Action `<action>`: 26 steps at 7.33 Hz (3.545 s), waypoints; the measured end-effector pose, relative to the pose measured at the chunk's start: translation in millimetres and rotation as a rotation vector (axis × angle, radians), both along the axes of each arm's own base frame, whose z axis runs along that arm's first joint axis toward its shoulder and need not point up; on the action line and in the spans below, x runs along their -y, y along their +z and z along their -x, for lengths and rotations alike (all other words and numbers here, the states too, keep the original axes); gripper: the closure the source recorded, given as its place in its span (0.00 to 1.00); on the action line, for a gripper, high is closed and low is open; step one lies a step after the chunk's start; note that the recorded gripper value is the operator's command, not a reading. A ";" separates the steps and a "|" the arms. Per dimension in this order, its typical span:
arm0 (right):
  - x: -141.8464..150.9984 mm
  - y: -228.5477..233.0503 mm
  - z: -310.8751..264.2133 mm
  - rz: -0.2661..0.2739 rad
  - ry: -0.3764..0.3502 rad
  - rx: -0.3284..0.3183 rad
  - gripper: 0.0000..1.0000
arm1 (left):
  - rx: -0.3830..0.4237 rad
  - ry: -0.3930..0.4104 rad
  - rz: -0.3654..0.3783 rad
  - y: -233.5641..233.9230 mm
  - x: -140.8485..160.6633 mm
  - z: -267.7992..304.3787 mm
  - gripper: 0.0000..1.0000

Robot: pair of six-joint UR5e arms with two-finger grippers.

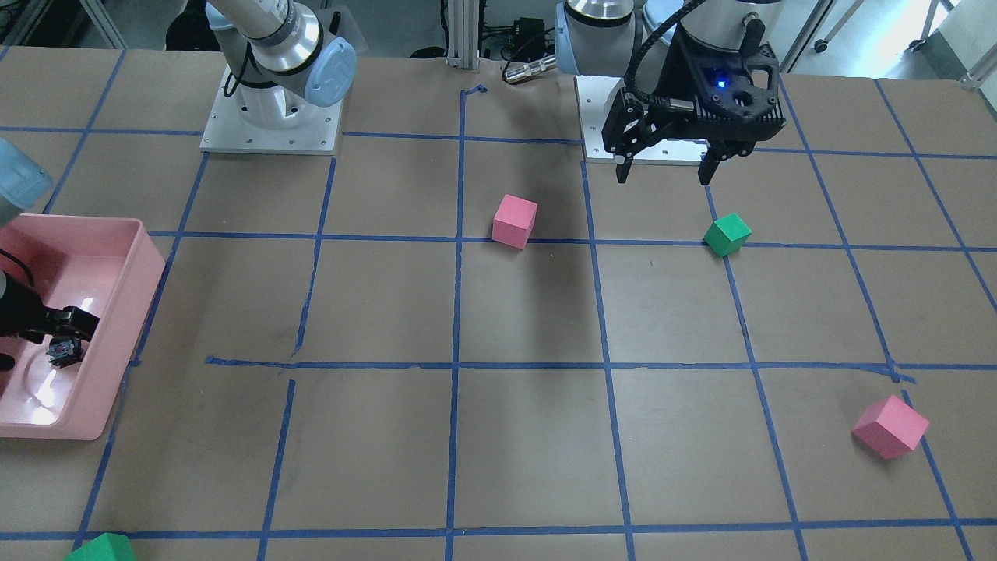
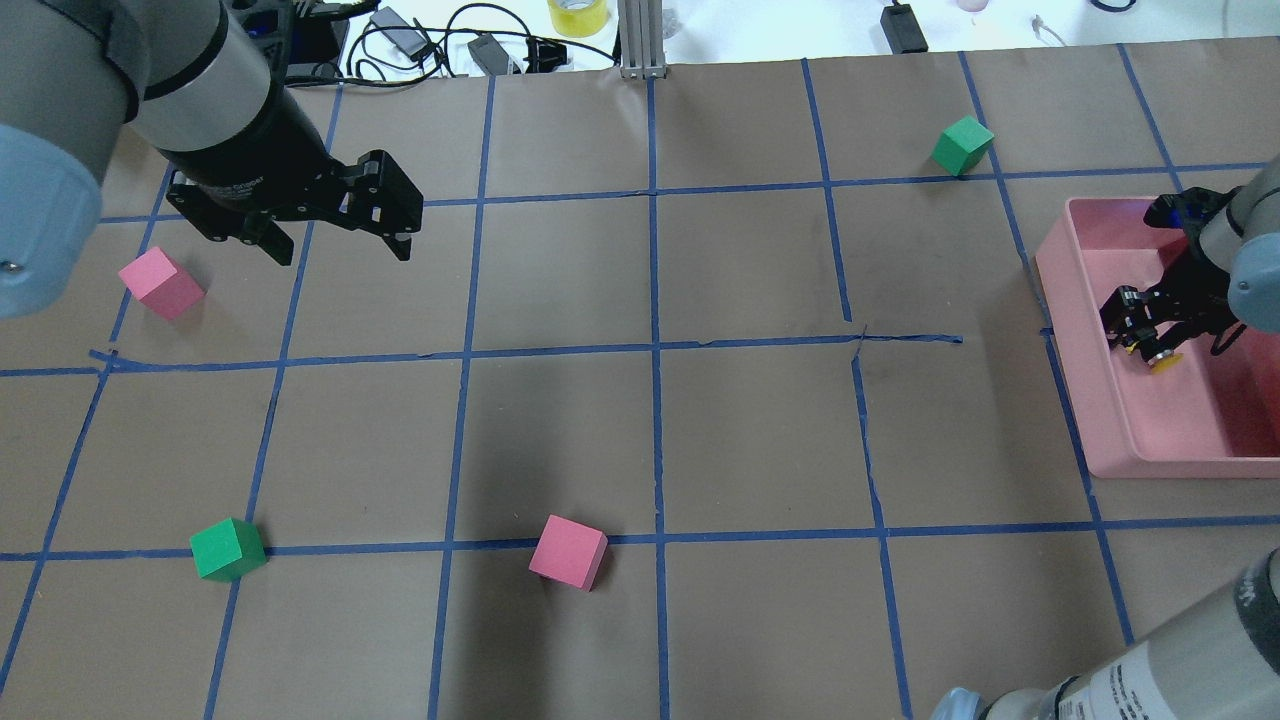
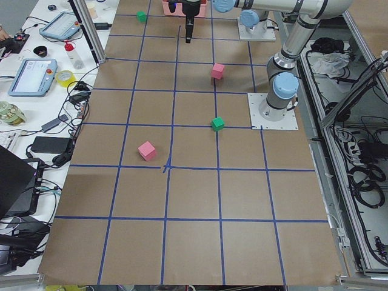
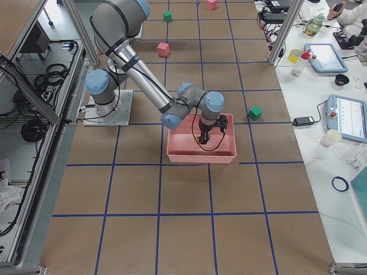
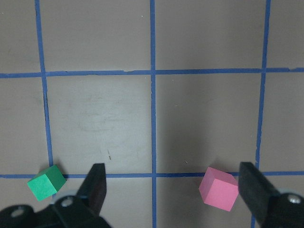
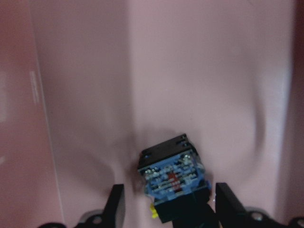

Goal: Align button upright
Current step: 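Lower the right gripper and grasp the black switch body, then lift the switch out of the pink bin with the right gripper, then carry the switch to the table center and lower it with the right gripper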

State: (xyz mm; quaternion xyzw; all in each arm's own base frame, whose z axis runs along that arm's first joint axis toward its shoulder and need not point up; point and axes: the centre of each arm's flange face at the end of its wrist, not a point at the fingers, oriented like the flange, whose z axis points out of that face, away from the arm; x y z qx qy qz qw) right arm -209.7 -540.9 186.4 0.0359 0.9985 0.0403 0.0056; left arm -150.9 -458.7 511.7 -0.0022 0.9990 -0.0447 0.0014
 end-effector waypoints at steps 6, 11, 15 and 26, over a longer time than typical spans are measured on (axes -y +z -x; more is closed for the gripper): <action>8.2 113.4 9.5 0.019 -0.022 -0.058 1.00 | 0.000 0.000 0.000 0.0 0.0 0.0 0.00; 51.5 184.7 -123.3 0.018 0.012 -0.065 1.00 | 0.000 0.000 0.000 0.0 0.0 0.0 0.00; 67.7 121.2 -344.3 0.000 0.043 -0.062 1.00 | 0.000 0.000 -0.001 -0.1 -0.1 0.0 0.00; 68.6 12.4 -576.9 0.077 0.032 0.145 1.00 | 0.002 0.001 0.000 0.0 0.1 -0.4 0.00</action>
